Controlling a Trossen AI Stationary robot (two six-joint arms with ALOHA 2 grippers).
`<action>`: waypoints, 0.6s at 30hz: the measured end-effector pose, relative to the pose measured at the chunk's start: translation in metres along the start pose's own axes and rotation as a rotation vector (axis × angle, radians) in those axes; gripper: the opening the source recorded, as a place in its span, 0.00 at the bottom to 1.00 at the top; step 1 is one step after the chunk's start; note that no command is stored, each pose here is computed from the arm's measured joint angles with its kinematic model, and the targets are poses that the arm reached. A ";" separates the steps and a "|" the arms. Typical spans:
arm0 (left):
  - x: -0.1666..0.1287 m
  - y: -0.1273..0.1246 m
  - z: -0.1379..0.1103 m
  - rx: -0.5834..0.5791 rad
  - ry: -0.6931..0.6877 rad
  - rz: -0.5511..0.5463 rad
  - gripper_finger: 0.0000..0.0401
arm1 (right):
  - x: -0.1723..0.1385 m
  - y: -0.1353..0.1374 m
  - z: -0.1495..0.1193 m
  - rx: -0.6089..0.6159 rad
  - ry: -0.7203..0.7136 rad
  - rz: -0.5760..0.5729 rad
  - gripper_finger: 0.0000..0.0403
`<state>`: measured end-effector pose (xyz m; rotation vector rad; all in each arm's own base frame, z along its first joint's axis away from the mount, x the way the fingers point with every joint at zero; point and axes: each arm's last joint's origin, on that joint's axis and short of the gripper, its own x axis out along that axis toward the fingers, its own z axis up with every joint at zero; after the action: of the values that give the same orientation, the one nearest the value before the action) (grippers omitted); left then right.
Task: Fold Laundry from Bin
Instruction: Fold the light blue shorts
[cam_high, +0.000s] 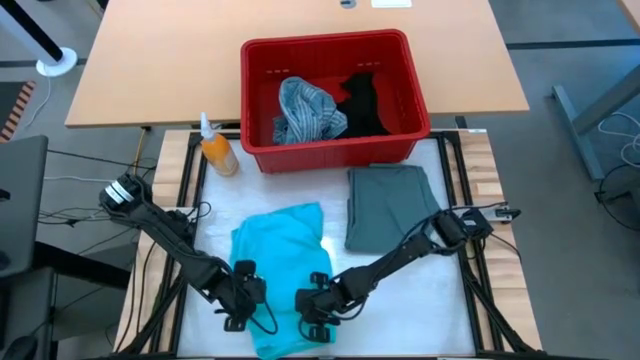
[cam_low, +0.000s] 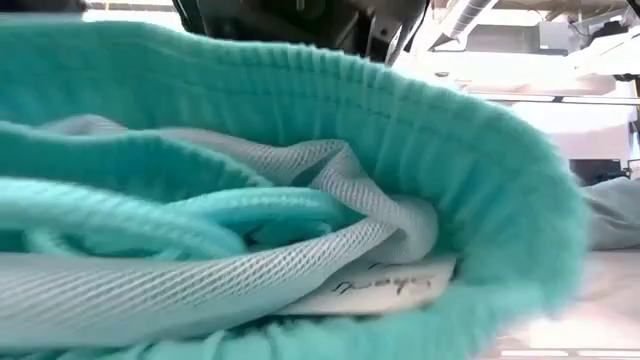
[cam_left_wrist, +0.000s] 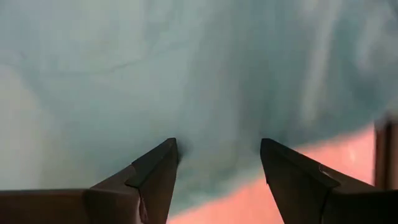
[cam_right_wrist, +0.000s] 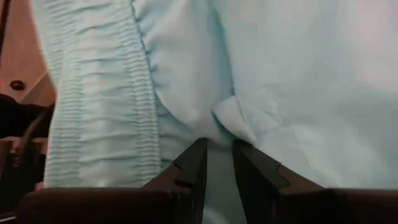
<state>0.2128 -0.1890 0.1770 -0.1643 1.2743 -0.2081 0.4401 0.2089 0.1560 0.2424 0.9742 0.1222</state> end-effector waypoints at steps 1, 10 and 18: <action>-0.003 0.000 -0.001 -0.001 0.009 -0.013 0.55 | 0.000 -0.003 0.001 0.005 0.003 -0.006 0.26; -0.091 0.020 -0.005 -0.049 -0.437 0.199 0.55 | 0.000 -0.025 0.009 0.006 0.058 0.022 0.26; -0.093 0.060 -0.048 -0.231 -0.483 0.244 0.55 | -0.001 -0.049 0.013 0.025 0.139 0.021 0.27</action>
<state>0.1444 -0.1082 0.2353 -0.2387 0.8235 0.1838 0.4500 0.1597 0.1517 0.2700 1.1123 0.1479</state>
